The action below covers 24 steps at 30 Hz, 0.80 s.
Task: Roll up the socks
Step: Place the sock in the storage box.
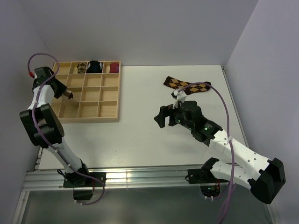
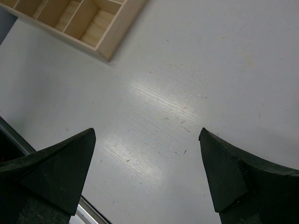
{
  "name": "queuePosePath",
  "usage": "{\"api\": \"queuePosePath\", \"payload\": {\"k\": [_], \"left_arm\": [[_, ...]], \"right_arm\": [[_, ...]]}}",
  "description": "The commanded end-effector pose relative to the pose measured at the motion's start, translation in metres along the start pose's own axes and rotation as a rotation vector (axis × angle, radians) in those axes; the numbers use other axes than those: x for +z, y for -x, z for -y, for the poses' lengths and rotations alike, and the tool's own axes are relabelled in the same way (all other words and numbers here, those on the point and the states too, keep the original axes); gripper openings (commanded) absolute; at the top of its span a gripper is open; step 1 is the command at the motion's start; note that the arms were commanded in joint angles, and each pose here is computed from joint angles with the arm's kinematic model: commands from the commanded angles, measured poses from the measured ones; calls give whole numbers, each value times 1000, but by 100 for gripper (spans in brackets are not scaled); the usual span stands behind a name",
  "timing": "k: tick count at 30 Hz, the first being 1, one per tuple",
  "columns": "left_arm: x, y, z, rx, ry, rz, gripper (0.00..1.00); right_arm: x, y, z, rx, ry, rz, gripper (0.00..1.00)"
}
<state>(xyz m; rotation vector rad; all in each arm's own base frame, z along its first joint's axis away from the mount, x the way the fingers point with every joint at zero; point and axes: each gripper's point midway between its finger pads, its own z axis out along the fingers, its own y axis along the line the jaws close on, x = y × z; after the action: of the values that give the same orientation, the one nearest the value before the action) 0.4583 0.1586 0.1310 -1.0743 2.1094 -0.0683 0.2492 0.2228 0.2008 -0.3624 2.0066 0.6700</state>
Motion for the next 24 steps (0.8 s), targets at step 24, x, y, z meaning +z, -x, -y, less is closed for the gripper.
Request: {"api": "queuePosePath", "payload": {"k": [24], "left_arm": [[83,-51,21,-18,-64,-147,0]], "right_arm": [[16,-11,5,-12,-19,-51,98]]}}
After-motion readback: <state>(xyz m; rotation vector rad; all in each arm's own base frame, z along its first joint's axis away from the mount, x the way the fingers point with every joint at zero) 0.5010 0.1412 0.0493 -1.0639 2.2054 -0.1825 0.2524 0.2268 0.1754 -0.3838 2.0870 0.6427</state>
